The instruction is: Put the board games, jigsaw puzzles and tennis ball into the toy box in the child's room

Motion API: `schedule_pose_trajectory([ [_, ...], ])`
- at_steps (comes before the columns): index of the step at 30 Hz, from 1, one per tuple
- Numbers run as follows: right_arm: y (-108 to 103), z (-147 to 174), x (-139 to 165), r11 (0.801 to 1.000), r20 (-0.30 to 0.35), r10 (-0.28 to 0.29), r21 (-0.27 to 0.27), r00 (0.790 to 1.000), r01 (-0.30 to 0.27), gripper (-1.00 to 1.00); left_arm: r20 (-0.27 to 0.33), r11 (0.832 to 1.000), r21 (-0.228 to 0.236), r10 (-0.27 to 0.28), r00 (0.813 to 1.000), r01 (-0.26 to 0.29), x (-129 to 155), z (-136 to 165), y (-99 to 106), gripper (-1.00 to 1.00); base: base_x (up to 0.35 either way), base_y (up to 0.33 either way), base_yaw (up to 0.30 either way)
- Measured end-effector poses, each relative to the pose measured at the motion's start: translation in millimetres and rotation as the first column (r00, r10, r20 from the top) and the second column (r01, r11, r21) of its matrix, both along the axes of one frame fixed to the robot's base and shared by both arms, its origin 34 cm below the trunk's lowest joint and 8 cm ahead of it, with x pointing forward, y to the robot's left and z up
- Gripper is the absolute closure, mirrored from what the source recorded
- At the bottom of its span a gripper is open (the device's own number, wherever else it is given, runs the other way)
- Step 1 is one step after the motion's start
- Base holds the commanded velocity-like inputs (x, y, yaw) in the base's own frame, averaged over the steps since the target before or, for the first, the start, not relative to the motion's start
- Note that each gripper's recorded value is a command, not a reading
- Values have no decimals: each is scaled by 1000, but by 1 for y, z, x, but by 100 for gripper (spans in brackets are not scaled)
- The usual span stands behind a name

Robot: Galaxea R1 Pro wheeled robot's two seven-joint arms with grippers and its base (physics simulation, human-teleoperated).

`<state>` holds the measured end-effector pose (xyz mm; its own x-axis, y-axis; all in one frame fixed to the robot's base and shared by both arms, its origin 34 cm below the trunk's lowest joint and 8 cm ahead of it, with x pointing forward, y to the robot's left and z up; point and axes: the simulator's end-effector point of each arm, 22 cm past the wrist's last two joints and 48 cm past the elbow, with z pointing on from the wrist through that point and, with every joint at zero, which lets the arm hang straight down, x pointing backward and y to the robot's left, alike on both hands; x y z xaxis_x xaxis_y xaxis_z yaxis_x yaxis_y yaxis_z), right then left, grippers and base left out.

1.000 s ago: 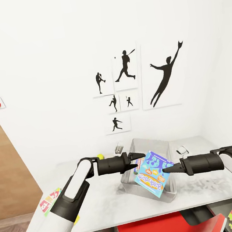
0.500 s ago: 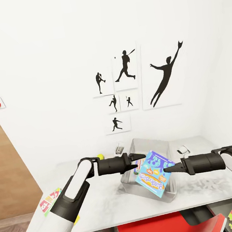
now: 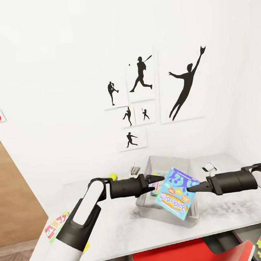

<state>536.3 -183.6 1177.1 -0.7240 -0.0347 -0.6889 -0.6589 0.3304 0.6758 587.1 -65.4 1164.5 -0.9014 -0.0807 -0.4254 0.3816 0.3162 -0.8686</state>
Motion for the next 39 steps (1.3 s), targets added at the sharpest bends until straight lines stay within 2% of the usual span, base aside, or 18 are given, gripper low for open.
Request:
schedule_pose_trajectory([
  [6, -5, 1, -1, 1000, 0, 1, -4, 1000, -1, 100, 7, 1000, 12, -10, 1000, 10, -3, -2, -1, -100, 0, 0, 0],
  [31, -7, 4, -5, 1000, 17, 22, -1, 1000, -22, 100, 6, 1000, 2, -24, 1000, 24, -8, 1, -4, -100, 0, 0, 0],
  [39, -6, 7, -7, 999, 5, 29, 18, 1000, -29, 100, 39, 1000, 11, -23, 999, 23, -9, 7, -4, -100, 0, 0, 0],
])
